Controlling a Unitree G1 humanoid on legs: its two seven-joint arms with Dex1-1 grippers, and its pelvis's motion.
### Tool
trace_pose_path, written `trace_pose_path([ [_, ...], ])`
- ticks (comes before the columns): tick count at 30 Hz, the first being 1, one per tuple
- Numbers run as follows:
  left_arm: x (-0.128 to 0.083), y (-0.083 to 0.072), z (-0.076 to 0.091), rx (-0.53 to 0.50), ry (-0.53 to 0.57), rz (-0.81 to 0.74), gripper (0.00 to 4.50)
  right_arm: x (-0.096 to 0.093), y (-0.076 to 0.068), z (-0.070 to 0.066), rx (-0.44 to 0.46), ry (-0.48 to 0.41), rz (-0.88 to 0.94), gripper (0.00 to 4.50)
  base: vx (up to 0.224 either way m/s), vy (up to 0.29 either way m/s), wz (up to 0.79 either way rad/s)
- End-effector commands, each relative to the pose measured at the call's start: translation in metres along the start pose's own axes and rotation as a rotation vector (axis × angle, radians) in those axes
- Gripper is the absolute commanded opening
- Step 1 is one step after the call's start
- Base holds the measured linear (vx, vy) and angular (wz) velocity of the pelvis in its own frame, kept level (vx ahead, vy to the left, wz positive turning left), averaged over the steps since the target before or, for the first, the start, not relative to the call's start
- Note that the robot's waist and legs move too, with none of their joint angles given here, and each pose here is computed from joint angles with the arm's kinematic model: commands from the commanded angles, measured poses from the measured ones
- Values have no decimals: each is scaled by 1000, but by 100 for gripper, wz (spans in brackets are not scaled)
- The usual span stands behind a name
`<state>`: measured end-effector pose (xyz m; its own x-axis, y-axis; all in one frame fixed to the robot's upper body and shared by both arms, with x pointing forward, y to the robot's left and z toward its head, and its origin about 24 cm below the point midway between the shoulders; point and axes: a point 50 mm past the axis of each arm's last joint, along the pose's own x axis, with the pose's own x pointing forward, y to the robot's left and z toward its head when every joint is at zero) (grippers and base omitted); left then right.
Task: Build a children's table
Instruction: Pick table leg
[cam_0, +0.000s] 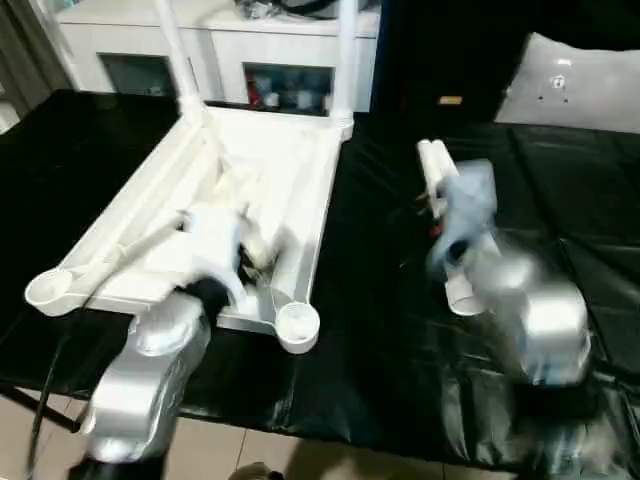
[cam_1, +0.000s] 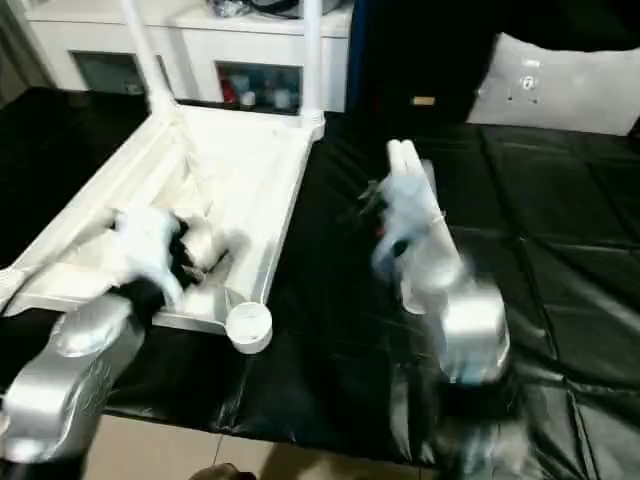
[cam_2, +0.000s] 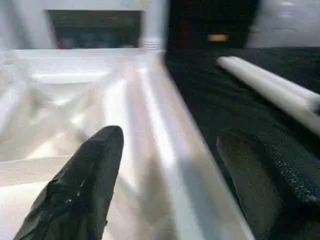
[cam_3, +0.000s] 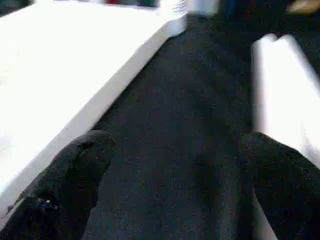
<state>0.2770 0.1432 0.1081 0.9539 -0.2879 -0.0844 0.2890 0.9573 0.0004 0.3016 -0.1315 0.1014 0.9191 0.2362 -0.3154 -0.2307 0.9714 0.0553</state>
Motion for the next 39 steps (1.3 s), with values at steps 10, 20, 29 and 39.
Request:
trace_pose_path([
  [10, -3, -6, -2, 19, -6, 18, 350, -11, 1, 2, -54, -31, -38, 450, -35, 121, -37],
  [20, -13, -13, -11, 40, 27, -14, 350, -13, 1, 3, -83, -28, -10, 450, -76, -53, -1],
  [29, -17, -10, -14, 9, 20, 50, 350, -20, 0, -4, -102, -24, -27, 450, 4, -14, 2],
  [39, -24, -1, -15, -15, 10, 84, 350, -27, 9, -10, -108, -35, 19, 450, 1, -139, -1],
])
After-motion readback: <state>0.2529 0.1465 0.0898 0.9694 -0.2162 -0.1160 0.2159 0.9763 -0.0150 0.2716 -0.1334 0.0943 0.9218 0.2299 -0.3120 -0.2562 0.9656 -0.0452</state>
